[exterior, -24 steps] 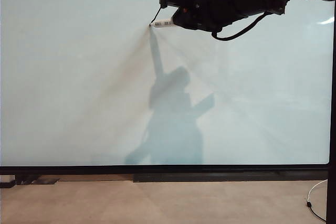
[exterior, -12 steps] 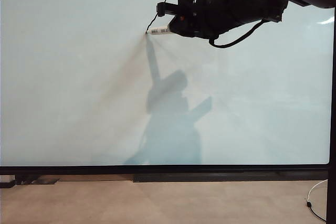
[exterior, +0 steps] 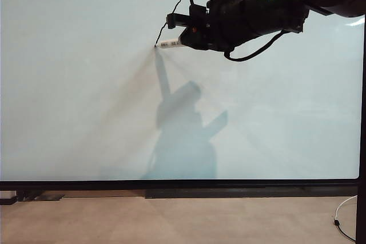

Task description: Pick up the pen on the shelf to the right of the whiteboard and draw a triangle.

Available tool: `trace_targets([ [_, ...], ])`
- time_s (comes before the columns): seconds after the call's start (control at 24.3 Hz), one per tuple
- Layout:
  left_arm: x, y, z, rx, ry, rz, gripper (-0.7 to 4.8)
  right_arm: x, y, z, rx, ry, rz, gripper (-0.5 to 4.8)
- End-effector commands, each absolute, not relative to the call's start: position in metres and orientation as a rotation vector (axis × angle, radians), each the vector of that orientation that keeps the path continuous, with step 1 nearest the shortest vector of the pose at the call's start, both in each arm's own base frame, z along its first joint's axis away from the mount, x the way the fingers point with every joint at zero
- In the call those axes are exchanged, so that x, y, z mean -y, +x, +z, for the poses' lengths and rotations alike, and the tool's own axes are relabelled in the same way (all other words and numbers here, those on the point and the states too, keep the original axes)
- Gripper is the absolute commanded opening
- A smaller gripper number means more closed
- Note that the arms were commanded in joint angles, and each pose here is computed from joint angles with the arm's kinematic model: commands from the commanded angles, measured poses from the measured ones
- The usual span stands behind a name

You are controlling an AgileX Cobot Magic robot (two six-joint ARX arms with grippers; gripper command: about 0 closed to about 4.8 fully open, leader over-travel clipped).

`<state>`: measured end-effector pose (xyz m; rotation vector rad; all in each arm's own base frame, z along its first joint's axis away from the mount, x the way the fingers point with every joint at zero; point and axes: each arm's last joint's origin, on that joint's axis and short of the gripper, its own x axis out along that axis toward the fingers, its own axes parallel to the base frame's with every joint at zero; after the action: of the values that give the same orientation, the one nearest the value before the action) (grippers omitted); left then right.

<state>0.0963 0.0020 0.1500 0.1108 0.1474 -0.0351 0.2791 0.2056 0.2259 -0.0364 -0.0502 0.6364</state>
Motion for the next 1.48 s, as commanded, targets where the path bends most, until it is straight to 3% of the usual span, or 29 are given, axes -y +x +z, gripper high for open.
trace_targets([
  [0.04,-0.002,0.096,0.152,-0.133,0.112,-0.038,-0.05,-0.207,0.279,0.229,0.068,-0.026,0.636,-0.05],
  [1.48,-0.002,0.096,0.152,-0.133,0.112,-0.038,-0.05,-0.222,0.286,0.205,0.007,-0.002,0.68,-0.05],
])
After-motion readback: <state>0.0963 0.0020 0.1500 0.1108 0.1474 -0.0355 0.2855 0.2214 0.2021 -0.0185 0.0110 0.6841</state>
